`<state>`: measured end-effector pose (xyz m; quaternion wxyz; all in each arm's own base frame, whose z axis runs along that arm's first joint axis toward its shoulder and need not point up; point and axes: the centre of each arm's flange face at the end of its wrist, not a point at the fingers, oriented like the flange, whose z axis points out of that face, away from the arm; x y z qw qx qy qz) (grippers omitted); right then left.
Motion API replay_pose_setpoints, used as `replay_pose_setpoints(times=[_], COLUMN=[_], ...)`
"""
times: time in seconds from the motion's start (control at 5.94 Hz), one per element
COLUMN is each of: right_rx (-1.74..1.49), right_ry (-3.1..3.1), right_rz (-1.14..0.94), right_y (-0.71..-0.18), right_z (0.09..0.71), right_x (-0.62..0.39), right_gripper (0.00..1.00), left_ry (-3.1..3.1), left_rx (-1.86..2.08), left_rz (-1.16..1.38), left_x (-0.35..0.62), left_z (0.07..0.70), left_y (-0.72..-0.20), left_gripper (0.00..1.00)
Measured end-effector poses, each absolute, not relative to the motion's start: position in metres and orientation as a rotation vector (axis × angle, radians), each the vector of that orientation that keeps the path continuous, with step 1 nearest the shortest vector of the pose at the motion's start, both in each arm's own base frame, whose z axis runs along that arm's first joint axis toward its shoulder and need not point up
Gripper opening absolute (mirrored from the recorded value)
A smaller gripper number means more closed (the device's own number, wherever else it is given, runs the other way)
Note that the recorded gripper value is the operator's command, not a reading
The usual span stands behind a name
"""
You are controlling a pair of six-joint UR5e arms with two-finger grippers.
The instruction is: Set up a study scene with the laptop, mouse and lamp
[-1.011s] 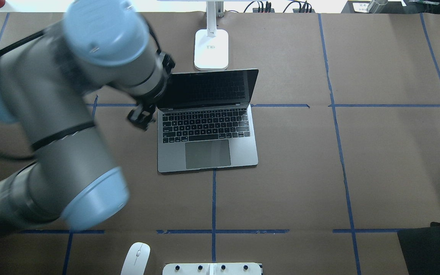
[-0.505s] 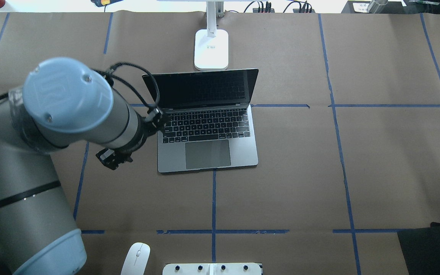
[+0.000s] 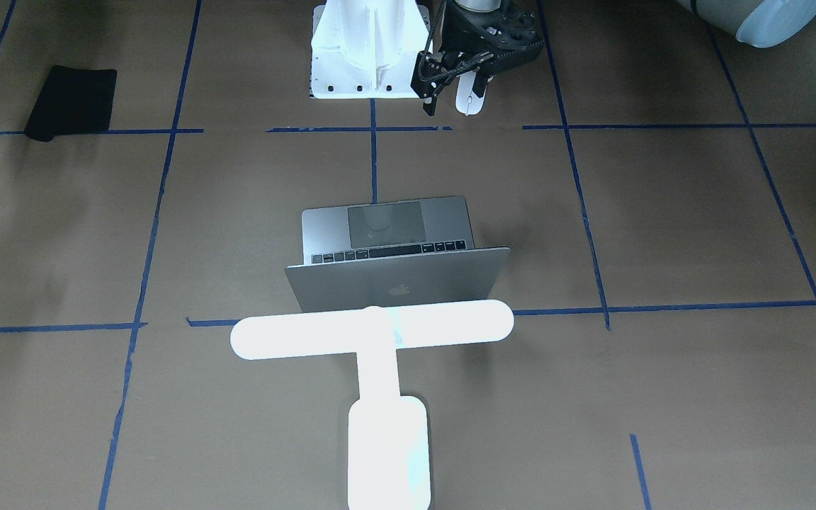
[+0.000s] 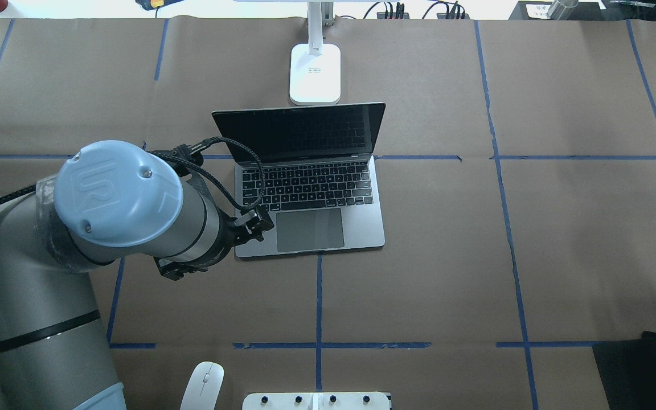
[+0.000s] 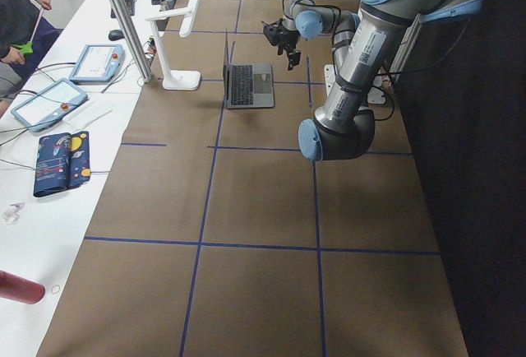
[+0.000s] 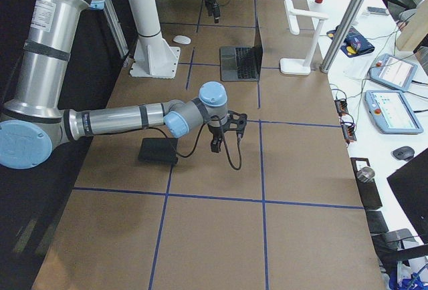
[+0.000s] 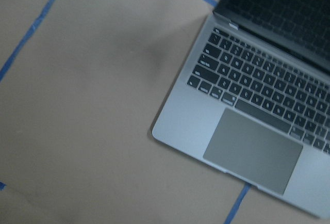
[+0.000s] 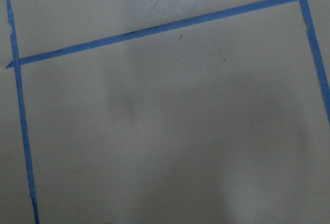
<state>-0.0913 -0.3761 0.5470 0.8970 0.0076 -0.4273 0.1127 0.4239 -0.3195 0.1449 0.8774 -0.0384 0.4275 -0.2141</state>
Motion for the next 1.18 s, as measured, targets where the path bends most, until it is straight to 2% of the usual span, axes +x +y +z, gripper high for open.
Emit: replay_pose_setpoints(times=[0.67,1.18], right_rx=[-0.040,-0.073], right_ry=[-0.854,-0.798], right_rz=[0.227,0.191], right_y=[-0.284,-0.214], right_z=[0.574,0.603], right_x=[-0.143,-0.178], right_gripper=[1.00,1.00], left_ry=[0.860,0.876], left_rx=[-0.048,-0.041], left_rz=[-0.182,-0.152], left_x=[0.449,0.444], left_z=[0.183,0.177], left_y=[-0.273,-0.267], left_gripper=[1.00,1.00])
